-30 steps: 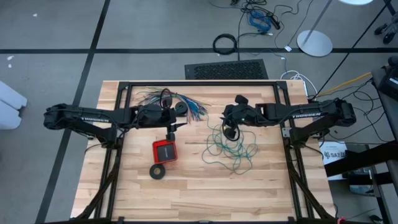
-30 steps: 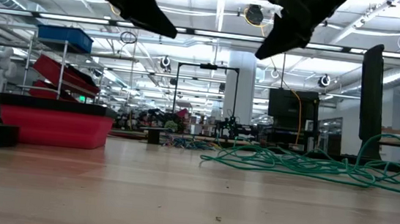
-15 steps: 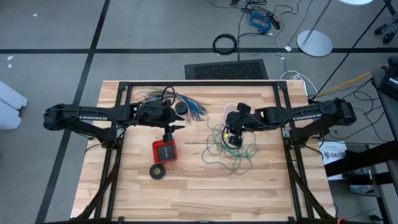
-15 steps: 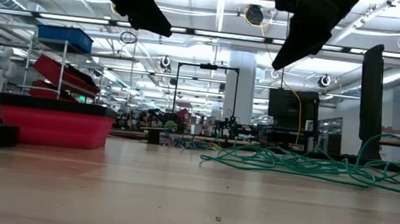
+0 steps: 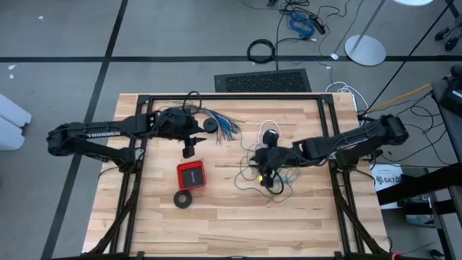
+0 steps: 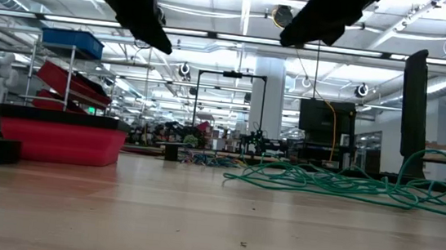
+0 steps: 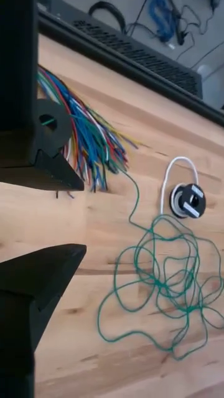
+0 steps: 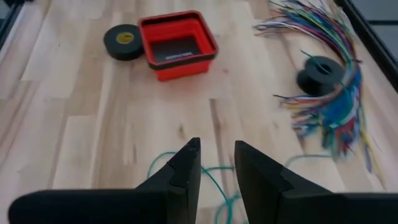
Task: Coil cords
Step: Coil the green wire onto the spool
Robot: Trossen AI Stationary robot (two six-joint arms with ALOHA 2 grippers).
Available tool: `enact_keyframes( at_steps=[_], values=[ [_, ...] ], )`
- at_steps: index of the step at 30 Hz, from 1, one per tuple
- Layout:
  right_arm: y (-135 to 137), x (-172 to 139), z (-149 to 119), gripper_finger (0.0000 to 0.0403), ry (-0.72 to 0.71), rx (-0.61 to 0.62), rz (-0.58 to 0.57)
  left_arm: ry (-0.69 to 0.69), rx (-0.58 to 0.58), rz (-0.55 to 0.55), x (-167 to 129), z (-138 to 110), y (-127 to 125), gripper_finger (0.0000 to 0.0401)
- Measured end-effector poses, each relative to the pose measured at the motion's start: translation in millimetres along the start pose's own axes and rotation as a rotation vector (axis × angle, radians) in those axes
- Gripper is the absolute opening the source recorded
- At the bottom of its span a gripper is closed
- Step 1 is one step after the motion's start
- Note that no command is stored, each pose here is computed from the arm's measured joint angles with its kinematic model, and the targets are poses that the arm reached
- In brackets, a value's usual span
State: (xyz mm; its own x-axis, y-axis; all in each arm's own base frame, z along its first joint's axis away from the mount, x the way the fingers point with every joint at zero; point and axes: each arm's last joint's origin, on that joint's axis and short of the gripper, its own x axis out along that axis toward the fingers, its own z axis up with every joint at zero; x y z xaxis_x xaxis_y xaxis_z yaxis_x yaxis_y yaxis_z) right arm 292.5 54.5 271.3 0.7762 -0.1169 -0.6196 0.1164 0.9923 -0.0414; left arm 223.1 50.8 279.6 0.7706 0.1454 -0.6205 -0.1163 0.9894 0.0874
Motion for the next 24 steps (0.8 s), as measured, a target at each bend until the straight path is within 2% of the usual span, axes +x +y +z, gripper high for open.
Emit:
enact_keyframes(
  at_steps=[5, 10, 19, 24],
  values=[
    [11.5, 22.5, -4.8, 0.0087, 0.009, -0.036, 0.011, 0.009, 0.014, 0.031, 2.8, -1.3, 9.0, 0.0157],
    [17.3, 46.6, -16.1, 0.0087, 0.07, -0.039, 0.0, 0.088, 0.002, 0.078, 17.5, -9.1, 24.0, 0.0157],
    [27.4, 75.2, -32.7, 0.0087, 0.13, -0.042, -0.019, 0.227, 0.016, 0.086, 66.6, -28.1, 48.0, 0.0157],
    [25.9, 75.3, -41.8, 0.0087, 0.193, -0.091, -0.125, 0.329, 0.026, 0.075, 96.4, -33.7, 63.2, 0.0157]
  ],
)
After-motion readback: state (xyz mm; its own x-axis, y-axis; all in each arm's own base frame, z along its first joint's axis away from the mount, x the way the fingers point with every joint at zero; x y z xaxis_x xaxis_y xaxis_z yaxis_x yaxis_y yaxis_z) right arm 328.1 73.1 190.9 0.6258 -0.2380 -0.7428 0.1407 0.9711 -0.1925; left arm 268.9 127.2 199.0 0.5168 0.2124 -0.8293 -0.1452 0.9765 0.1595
